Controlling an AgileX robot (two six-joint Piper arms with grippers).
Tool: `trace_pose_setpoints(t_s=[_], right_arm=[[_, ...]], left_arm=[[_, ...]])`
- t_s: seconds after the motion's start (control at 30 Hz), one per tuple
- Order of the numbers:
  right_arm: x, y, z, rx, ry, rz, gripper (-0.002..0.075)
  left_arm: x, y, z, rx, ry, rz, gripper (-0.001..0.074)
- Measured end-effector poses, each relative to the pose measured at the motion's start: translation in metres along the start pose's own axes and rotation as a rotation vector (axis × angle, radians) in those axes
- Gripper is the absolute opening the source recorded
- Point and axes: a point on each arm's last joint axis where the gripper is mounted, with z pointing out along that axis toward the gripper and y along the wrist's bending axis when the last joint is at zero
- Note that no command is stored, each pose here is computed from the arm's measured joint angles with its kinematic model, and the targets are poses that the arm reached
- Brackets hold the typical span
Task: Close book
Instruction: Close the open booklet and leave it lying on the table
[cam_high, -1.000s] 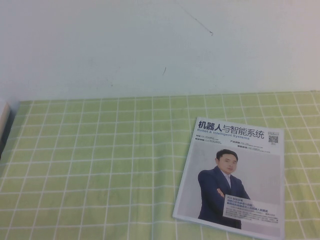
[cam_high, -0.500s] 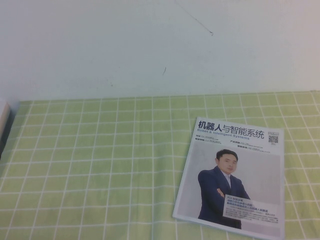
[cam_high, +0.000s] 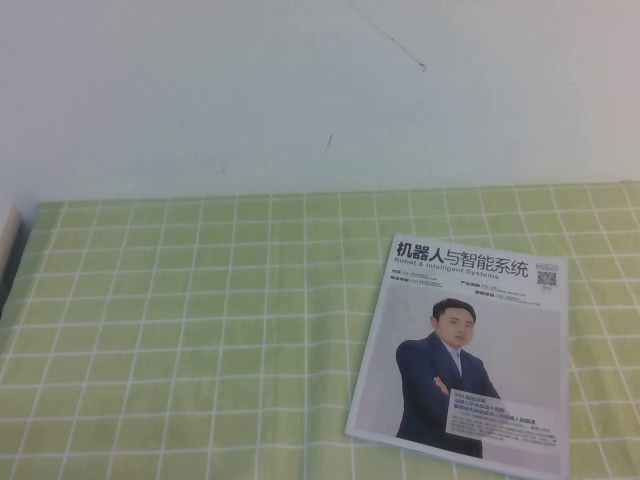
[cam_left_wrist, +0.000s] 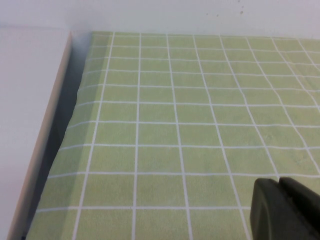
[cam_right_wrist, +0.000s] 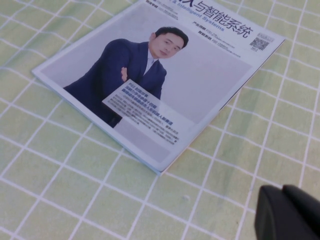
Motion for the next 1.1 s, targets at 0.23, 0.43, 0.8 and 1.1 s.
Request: trace_pose_setpoints(t_s=[0.23,0.43,0.8,1.1], right_arm=[[0.0000,0.0000,0.0000,0.000,0.000,0.000,-0.0003],[0.0000,0.0000,0.0000,0.000,0.000,0.000,-0.0003],[0.0000,0.0001,0.0000,-0.002,0.000,0.001,-0.0003],[0.0000,0.0001,0.0000,-0.001,0.000,0.001,-0.0003]], left_arm=[[-0.0005,-0.0003,0.0000,0.004,-0.006,-0.004,-0.0004],[-0.0005,-0.0003,0.0000,0.004,-0.006,-0.004,-0.0004],[-0.0013,0.0048,-0.0005,-0.082,-0.020,-0.019,-0.0004],[-0.0005,0.0032,-0.0004,-0.069,-0.009,0.047,-0.0004]])
